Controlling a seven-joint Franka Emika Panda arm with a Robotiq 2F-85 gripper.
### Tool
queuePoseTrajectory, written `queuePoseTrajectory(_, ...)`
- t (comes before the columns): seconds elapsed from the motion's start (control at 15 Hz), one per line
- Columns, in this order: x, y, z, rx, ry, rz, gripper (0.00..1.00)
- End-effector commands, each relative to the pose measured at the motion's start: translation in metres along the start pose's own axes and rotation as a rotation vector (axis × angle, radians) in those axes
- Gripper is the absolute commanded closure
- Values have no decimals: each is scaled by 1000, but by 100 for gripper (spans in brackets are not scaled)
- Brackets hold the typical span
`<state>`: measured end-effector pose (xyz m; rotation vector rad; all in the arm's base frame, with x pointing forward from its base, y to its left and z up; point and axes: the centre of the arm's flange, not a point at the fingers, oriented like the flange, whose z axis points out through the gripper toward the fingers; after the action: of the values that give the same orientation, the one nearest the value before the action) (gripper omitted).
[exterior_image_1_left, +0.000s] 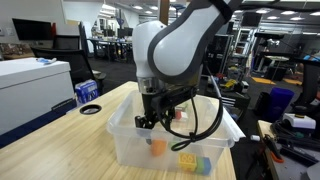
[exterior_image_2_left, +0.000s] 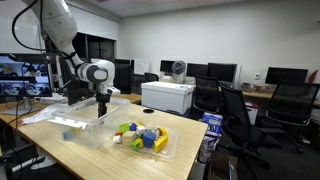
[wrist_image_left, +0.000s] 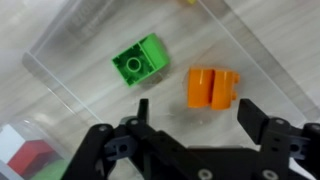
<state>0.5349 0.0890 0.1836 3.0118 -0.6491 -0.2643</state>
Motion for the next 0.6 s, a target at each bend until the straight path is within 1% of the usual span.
queuePoseTrajectory(0.0, 4, -12, -8, -98, -162, 62, 6)
queuePoseTrajectory(0.07, 2, -15, -10, -119, -199, 69, 2)
queuePoseTrajectory(0.2, 1, -17, -12, -133, -235, 60, 0)
queuePoseTrajectory(0.4, 1, -21, -6, -97, -211, 23, 0)
queuePoseTrajectory(0.53, 1, -23, -1, -93, -194, 1, 0)
